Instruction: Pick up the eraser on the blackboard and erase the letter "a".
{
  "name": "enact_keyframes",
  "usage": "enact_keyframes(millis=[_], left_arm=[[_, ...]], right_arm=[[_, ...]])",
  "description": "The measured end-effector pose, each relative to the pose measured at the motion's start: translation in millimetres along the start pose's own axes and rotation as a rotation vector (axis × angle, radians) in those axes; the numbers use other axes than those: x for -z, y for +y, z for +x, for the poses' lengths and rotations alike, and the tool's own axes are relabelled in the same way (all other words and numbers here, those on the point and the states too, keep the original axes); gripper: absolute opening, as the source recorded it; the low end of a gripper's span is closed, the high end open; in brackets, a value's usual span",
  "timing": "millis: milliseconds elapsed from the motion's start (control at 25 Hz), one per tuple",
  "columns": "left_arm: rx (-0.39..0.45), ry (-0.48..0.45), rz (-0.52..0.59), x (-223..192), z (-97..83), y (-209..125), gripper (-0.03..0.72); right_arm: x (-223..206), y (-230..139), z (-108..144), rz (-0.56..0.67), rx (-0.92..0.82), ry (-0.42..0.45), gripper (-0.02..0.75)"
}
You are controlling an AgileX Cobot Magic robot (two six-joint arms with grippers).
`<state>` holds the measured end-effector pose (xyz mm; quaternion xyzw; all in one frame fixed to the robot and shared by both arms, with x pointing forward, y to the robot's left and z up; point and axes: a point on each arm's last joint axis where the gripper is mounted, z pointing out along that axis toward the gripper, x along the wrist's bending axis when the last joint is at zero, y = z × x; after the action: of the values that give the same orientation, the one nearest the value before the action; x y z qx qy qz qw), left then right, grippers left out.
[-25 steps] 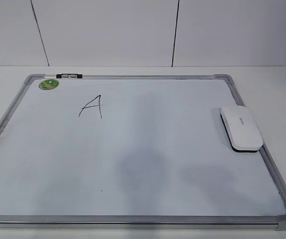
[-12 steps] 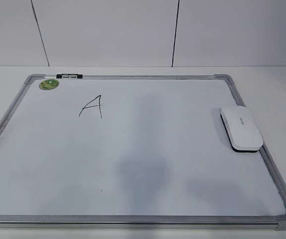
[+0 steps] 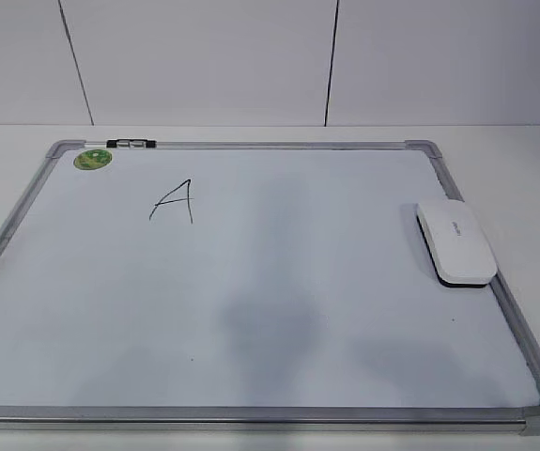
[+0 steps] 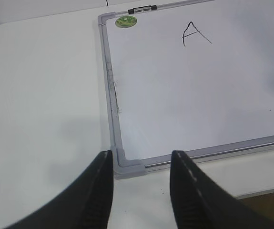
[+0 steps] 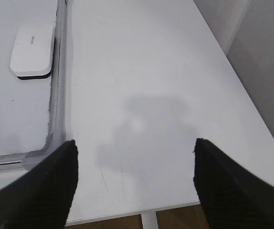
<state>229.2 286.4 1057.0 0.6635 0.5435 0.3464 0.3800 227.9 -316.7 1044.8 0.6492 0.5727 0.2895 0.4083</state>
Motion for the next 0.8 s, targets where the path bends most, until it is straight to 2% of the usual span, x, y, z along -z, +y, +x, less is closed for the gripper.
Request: enact_keyframes(millis=[440,800], left_arm=[[0.0,0.0,0.0,0.0,0.0,0.0,0.284],[0.0,0.0,0.0,0.0,0.0,0.0,0.262]], right_arm=[[0.0,0.0,0.2,0.0,-0.001,0.002,0.589],[0.8,-0.7,10.4,0.006,0.051,0.115,0.589]])
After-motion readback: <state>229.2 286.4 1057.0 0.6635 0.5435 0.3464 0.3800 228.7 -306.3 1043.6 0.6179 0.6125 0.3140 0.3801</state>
